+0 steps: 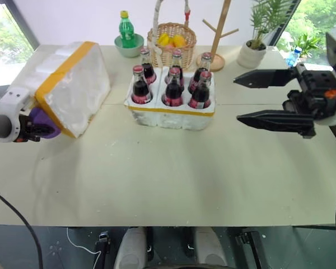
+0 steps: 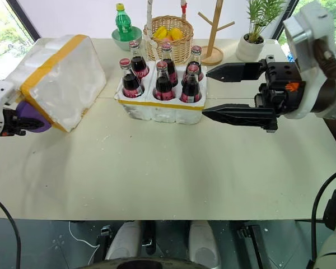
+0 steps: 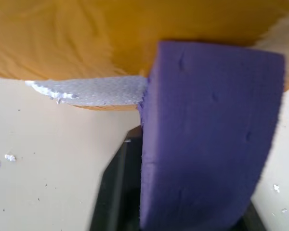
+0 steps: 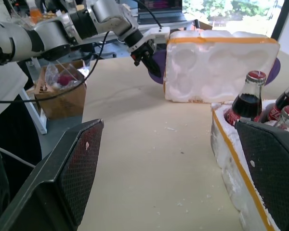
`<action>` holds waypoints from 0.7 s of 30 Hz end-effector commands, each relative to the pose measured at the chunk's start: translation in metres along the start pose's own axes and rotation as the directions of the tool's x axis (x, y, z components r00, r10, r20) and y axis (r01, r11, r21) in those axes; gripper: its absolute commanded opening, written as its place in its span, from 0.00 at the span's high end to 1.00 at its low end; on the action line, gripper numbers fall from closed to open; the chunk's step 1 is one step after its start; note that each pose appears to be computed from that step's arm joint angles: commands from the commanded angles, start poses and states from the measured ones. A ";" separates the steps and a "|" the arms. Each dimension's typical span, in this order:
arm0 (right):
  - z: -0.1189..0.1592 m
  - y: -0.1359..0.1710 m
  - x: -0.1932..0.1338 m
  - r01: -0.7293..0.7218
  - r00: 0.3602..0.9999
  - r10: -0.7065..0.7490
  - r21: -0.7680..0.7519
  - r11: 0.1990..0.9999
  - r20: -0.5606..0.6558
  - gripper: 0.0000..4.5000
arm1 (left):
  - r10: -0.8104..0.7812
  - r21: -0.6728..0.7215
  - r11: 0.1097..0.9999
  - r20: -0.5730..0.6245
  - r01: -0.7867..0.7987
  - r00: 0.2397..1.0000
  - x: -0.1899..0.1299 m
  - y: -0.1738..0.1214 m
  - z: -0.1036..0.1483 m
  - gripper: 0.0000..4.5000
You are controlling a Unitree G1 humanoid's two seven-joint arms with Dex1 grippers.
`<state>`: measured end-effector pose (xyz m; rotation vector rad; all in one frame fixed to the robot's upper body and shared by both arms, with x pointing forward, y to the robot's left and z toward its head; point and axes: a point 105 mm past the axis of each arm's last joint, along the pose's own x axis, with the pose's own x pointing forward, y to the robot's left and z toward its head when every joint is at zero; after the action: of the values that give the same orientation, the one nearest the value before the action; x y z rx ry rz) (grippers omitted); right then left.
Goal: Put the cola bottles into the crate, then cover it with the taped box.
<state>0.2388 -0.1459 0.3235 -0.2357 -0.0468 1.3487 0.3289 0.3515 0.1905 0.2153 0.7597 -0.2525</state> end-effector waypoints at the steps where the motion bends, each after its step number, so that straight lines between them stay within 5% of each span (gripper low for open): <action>1: 0.006 -0.001 -0.003 0.031 1.000 -0.031 -0.055 0.998 -0.003 0.00 | 0.017 0.038 0.999 -0.001 -0.017 1.000 -0.006 0.003 0.005 0.92; 5: -0.008 -0.004 -0.007 0.049 0.997 -0.050 -0.007 0.999 -0.062 0.00 | 0.076 0.114 0.990 0.033 -0.079 0.997 -0.014 0.011 0.010 0.92; 11: -0.021 -0.014 -0.017 0.125 0.986 -0.125 -0.007 0.992 -0.112 0.00 | 0.154 0.273 0.930 0.323 -0.248 0.934 -0.037 0.011 0.062 0.92; 17: -0.027 -0.019 -0.020 0.166 0.982 -0.164 0.011 0.986 -0.098 0.00 | 0.098 0.414 0.766 0.682 -0.493 0.725 -0.071 -0.015 0.137 0.92; 21: -0.027 -0.020 -0.020 0.184 0.980 -0.182 0.012 0.983 -0.082 0.00 | -0.013 0.470 0.665 0.784 -0.581 0.620 -0.079 -0.039 0.172 0.92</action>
<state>0.2607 -0.1717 0.2914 -0.2450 0.0783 1.1719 0.3754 0.2890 0.3400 0.8302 -0.1458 -0.2586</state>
